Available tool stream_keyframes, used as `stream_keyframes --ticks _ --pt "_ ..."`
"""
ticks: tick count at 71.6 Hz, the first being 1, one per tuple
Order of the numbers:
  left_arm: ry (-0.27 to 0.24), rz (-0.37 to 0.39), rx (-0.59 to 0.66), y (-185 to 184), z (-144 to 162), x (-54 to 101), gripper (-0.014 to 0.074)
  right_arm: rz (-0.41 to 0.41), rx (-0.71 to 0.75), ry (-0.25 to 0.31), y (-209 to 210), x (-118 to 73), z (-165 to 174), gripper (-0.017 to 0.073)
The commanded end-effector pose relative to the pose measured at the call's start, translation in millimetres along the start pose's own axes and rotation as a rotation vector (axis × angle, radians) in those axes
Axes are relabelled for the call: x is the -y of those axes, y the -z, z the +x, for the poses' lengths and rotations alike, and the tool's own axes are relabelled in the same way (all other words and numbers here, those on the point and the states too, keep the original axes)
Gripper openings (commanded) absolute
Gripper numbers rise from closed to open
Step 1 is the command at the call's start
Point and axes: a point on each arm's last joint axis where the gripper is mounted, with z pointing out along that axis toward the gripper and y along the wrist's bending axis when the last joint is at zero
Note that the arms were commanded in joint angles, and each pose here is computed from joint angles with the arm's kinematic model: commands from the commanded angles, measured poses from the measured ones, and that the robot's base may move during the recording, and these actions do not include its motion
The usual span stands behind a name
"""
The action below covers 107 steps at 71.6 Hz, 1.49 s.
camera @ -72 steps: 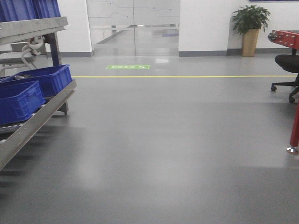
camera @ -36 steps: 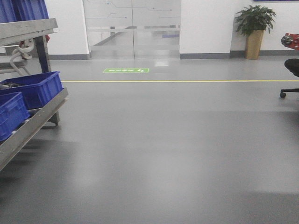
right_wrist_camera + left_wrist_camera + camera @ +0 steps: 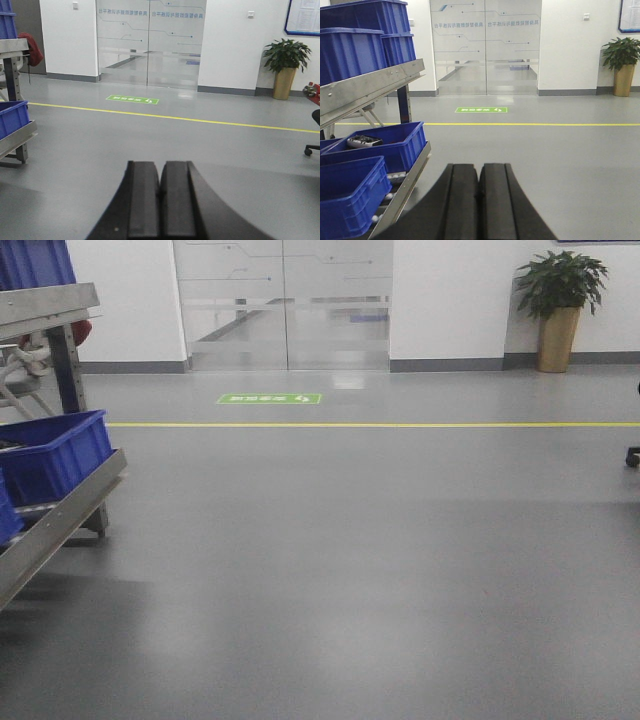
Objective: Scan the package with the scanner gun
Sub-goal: 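Drive the base forward and turn toward the red-framed table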
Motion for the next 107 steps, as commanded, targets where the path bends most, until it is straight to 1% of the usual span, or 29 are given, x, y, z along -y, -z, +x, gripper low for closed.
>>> stream_keyframes --ticks 1,107 --pt "0.001 0.001 0.022 0.4 -2.3 0.0 -0.0111 0.003 0.022 0.002 0.2 0.2 -2.2 -0.0163" --pt "0.001 0.001 0.022 0.4 -2.3 0.0 -0.0111 0.003 0.022 0.002 0.2 0.2 -2.2 -0.0163"
